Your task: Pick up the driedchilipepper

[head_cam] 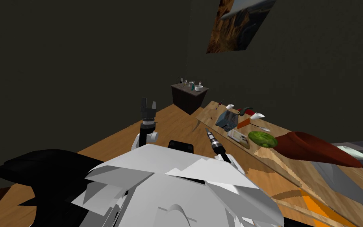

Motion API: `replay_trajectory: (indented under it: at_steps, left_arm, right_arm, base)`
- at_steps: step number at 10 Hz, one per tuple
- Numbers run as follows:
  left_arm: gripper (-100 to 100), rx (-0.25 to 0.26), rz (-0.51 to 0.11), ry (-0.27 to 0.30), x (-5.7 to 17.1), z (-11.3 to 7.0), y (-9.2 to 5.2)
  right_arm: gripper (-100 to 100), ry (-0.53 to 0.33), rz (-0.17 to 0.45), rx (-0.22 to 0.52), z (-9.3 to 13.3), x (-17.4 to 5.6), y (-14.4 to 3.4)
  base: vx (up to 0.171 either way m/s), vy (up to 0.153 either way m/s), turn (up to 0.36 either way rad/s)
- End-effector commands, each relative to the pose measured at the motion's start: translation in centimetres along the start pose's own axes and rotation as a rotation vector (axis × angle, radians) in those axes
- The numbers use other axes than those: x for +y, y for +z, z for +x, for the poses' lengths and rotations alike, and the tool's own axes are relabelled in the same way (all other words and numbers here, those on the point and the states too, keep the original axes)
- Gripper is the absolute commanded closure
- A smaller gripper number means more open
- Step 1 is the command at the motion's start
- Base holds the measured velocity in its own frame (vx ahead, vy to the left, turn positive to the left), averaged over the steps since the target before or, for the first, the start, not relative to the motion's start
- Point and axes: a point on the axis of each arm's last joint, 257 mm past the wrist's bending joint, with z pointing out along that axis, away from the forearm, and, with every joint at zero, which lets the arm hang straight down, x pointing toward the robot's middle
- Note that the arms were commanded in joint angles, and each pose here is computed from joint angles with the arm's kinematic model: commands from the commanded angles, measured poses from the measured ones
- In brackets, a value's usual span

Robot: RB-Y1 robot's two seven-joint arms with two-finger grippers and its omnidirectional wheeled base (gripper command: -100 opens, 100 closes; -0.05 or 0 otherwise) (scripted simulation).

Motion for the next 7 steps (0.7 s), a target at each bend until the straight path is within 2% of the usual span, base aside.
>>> replay_trajectory:
  at_steps: [1, 2, 4, 5, 6, 7]
  left_arm:
    - [0, 0.000, 0.000, 0.000, 0.0, 0.0, 0.0]
    - [0, 0.000, 0.000, 0.000, 0.0, 0.0, 0.0]
    - [0, 0.000, 0.000, 0.000, 0.0, 0.0, 0.0]
    - [0, 0.000, 0.000, 0.000, 0.0, 0.0, 0.0]
    - [0, 0.000, 0.000, 0.000, 0.0, 0.0, 0.0]
    - [0, 0.000, 0.000, 0.000, 0.0, 0.0, 0.0]
  right_arm:
    - [-100, -0.019, 0.049, 0.026, 1.0, -2.5, -0.7]
    - [-100, -0.054, 0.081, 0.060, 1.6, -4.3, -1.3]
    - [-100, -0.054, 0.112, 0.067, 1.9, -5.8, -1.7]
    - [-100, -0.090, 0.149, 0.101, 2.4, -7.9, -2.6]
    - [-100, -0.090, 0.174, 0.107, 2.6, -9.1, -3.0]
    - [-100, -0.126, 0.196, 0.136, 2.7, -10.5, -3.7]
  base:
    - [0.024, 0.099, 0.024]
    - [0.024, 0.132, 0.065]
    - [0.025, 0.072, 0.012]
    - [0.034, 0.069, 0.077]
    - [0.043, 0.084, 0.040]
    - [0.084, 0.112, 0.076]
